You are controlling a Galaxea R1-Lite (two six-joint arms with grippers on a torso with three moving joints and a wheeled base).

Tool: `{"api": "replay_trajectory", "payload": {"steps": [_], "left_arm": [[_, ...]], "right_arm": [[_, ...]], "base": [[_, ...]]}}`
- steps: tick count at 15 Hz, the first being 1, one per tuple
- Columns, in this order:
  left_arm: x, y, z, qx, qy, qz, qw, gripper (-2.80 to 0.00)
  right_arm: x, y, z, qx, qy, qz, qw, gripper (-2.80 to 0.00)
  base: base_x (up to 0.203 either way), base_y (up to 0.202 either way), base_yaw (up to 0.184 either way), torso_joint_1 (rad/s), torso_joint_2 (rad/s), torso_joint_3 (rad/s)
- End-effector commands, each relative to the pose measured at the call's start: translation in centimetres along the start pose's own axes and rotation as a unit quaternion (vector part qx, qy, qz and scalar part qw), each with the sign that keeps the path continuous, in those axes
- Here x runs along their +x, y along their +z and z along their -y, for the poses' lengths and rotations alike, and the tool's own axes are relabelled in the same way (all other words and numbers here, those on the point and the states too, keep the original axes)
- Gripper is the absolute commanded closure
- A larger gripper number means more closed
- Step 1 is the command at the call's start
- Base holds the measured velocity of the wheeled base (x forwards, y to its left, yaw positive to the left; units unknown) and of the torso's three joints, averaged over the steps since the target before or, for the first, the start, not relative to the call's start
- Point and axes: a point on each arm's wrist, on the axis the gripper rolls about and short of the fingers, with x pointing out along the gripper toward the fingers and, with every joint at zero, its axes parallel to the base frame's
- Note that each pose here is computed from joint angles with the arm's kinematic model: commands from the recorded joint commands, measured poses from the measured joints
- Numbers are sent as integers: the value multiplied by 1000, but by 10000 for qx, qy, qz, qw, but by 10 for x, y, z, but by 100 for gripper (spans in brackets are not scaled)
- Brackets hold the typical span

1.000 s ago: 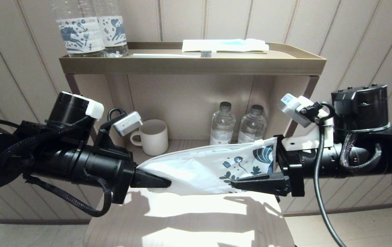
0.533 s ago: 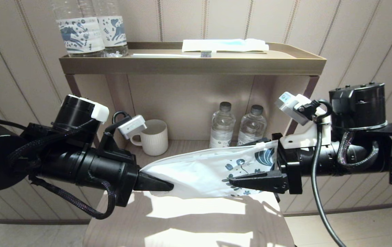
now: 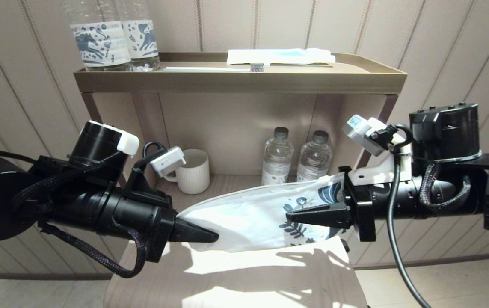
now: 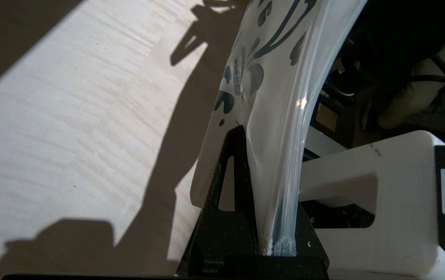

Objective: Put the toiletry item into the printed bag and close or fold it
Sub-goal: Hand it to the other hand

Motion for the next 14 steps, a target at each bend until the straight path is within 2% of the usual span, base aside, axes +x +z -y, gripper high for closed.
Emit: {"api": "replay_trajectory", "payload": {"steps": [1,6,12,13,14], "left_arm": [[3,-3,0,47,-51,-54,10000,0],[13,-7,-3,27,-140,-203,9997,0],[13,-6,-3,50,-137,-182,9997,0],[13,-7,-3,47,-137,-185,9997,-280],[13,-7,-3,53,-136,-187,9997,-280]], "right_arm": [[0,1,0,-22,27,17,10000,0],[-2,2,-2,-50,31,40,10000,0],[-1,0,-3,-36,34,21,10000,0],[-2,0,-3,-37,34,22,10000,0],[-2,0,-3,-43,34,20,10000,0]], "base": [[0,0,0,0,0,0],[0,0,0,0,0,0],[0,0,0,0,0,0],[0,0,0,0,0,0],[0,0,0,0,0,0]]}}
